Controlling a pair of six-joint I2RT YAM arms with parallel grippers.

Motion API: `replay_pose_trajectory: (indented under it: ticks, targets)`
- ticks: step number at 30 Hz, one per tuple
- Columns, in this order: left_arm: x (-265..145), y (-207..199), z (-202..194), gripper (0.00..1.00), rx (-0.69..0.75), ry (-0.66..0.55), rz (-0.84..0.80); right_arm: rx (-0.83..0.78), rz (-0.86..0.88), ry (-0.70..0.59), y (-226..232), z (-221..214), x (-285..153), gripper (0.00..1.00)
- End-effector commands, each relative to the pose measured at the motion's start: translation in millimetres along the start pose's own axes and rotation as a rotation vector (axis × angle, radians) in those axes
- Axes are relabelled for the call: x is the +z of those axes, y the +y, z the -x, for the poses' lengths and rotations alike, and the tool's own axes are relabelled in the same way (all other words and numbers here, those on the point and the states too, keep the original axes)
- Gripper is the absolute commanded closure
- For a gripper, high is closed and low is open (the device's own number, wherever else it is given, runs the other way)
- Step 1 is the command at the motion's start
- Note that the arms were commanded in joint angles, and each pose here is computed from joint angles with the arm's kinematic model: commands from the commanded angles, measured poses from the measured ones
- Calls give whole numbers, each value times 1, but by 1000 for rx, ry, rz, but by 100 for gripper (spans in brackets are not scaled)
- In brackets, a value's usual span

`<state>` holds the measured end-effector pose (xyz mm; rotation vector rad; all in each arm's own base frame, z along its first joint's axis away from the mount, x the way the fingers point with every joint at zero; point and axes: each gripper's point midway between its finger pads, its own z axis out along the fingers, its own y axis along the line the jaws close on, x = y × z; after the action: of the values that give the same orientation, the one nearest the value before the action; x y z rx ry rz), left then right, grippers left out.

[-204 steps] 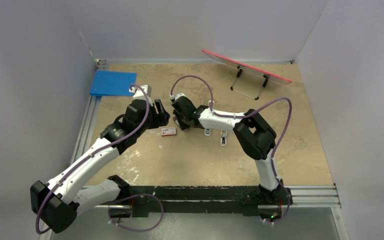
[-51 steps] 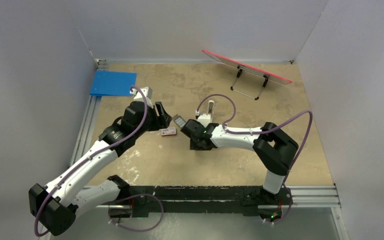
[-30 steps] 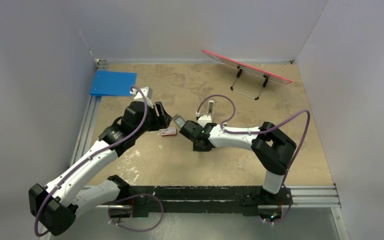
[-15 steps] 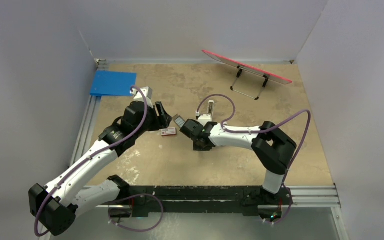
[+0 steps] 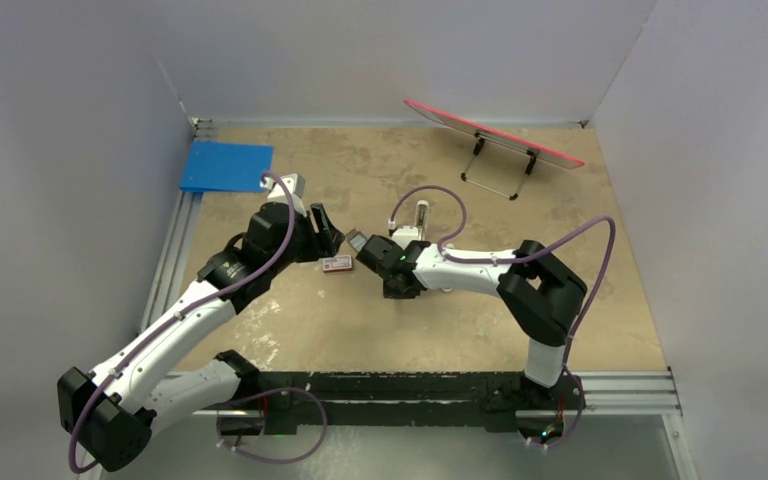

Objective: Load the staples into the stapler

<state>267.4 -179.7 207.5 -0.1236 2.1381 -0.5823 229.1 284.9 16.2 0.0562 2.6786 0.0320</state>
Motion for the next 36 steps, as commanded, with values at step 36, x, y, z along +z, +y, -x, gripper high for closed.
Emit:
replay_pose_trajectory:
  ticks: [36]
  targets:
    - [3,-8,9,41,-23,-30,-33,286,-147,-250,-108,60,-37,82]
